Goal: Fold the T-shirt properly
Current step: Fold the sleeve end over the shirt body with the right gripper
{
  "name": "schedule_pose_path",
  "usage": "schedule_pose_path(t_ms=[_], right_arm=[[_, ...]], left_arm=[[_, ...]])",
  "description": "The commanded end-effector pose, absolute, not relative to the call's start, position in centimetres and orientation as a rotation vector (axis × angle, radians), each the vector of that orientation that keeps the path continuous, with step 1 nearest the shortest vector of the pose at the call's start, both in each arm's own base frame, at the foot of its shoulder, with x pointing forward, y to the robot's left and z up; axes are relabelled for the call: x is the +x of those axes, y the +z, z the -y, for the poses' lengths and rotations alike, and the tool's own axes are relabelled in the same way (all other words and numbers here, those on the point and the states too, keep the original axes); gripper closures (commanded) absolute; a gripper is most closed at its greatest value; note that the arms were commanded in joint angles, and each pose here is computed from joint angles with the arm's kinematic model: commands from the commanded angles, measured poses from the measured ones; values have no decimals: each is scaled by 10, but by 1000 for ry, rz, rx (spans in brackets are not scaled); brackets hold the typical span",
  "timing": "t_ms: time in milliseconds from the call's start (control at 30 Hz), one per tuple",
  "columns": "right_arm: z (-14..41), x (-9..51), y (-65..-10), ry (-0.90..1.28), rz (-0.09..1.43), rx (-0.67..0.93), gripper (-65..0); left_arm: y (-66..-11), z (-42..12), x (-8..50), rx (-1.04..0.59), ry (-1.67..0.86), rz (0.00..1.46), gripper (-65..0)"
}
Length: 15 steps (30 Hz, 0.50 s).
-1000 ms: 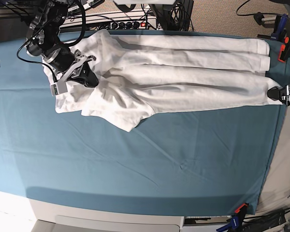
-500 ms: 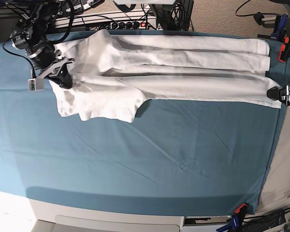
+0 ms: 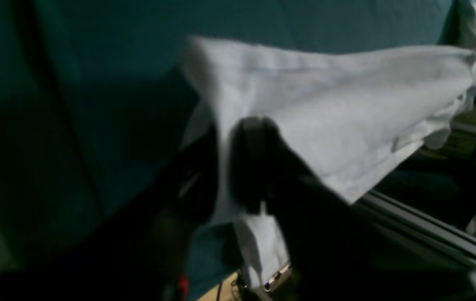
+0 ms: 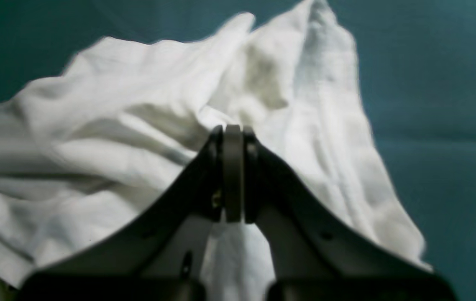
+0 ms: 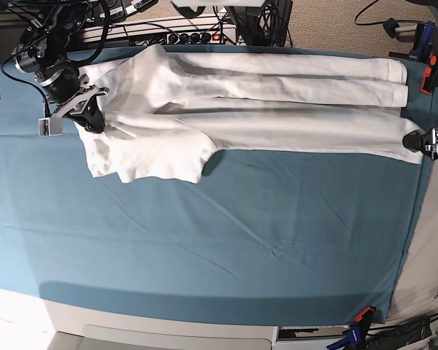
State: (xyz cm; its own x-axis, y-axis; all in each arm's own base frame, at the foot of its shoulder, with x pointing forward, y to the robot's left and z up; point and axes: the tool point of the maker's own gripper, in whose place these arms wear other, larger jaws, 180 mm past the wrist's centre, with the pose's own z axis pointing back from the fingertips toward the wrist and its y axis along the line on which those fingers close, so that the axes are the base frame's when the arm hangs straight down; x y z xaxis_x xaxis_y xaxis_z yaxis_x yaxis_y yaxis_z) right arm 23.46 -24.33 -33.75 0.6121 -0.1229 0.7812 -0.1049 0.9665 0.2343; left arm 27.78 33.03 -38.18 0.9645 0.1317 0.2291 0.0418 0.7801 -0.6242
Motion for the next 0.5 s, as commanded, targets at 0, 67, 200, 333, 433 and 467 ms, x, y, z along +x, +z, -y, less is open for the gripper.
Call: schedule_pose_path(t_ms=[0, 67, 200, 333, 433, 467], right_arm=[[250, 242, -323, -3, 973, 246, 0], [255, 242, -323, -6, 979, 227, 0], [259, 240, -321, -18, 982, 216, 0], [260, 240, -322, -18, 981, 215, 0], [260, 240, -322, -18, 978, 214, 0], [260, 240, -322, -17, 976, 213, 0]], left_arm=[[-365, -343, 287, -658, 45, 314, -119], [-365, -343, 287, -658, 45, 314, -119], [-365, -343, 287, -658, 45, 314, -119], [-364, -344, 287, -656, 45, 315, -119], [-363, -348, 286, -648, 47, 316, -119], [-362, -350, 286, -644, 48, 316, -119]])
